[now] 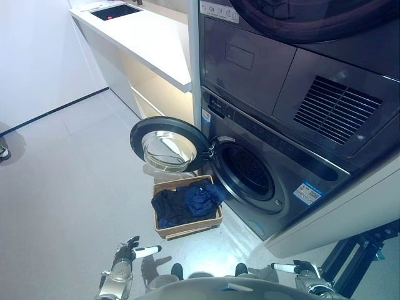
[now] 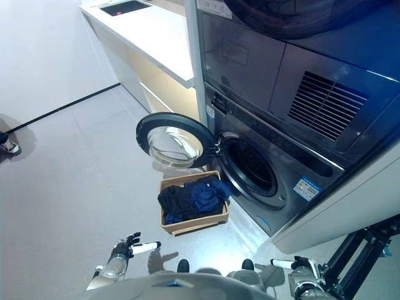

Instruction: Put the clothes in the basket into the washing machine.

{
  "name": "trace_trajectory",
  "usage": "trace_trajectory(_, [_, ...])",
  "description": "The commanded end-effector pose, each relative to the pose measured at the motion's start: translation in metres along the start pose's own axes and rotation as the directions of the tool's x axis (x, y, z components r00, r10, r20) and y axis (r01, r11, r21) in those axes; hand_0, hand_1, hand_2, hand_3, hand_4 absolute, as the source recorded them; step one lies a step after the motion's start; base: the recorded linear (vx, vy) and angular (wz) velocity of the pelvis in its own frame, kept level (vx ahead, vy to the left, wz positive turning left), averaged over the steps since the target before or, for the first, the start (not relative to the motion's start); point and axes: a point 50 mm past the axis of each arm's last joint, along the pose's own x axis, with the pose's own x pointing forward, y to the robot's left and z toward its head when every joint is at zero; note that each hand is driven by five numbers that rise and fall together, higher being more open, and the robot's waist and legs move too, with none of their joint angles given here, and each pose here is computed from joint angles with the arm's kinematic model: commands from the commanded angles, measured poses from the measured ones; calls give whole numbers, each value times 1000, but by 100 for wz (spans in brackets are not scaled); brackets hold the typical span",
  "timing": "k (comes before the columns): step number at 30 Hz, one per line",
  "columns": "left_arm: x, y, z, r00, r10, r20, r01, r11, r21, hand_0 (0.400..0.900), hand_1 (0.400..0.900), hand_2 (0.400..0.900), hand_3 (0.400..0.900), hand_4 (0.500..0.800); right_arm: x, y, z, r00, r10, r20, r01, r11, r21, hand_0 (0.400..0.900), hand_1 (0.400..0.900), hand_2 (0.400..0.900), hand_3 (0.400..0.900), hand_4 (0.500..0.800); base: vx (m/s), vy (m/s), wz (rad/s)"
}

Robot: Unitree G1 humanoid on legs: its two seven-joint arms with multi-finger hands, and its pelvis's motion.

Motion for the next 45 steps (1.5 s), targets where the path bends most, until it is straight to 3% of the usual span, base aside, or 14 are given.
trace_trajectory(1, [9,16,40,991,65,120,-59,997,-54,900,900,900,900,800,-1,2,28,997,-10,74,12,999,-35,900,900,900,900,800,0,0,0])
trace_trajectory(18, [9,15,38,992,60,110,-55,997,-49,900,900,900,900,800,-1,3,36,995,-4,100,7,1000,-27,900,900,900,900,800,0,0,0])
trace_trajectory(24, [8,16,42,989,60,133,-54,997,-51,900,900,900,900,800,-7,5,71,976,6,219,-11,1000,24,900,900,900,900,800,-48,11,0])
trace_trajectory(30, [8,18,58,980,65,188,-55,997,-58,900,900,900,900,800,-27,9,136,911,23,412,-71,992,100,900,900,900,900,800,-138,8,1])
trace_trajectory(33, [4,18,65,971,57,234,-46,998,-53,900,900,900,900,800,-42,5,175,855,7,518,-68,993,99,900,900,900,900,800,-122,23,1])
trace_trajectory(35, [-2,17,76,953,43,301,-28,998,-54,900,900,900,900,800,-64,-3,220,773,-28,634,-21,997,70,900,900,900,900,800,-140,49,1])
trace_trajectory(36, [-2,17,76,953,43,301,-28,998,-55,900,900,900,900,800,-64,-3,220,773,-28,634,-21,997,70,900,900,900,900,800,-121,32,1])
trace_trajectory(37, [-4,17,82,943,37,332,-21,998,-51,900,900,900,900,800,-79,-8,246,717,-54,695,20,998,57,900,900,900,900,800,-95,25,3])
trace_trajectory(42, [-9,9,85,928,-6,372,8,1000,-4,900,900,900,900,800,-118,-23,300,570,-109,814,187,982,0,900,900,900,900,800,-72,43,3])
trace_trajectory(45, [-12,4,91,912,-16,409,18,1000,-3,900,900,900,900,800,-145,-42,328,439,-178,881,347,938,16,900,900,900,900,800,-56,70,-1])
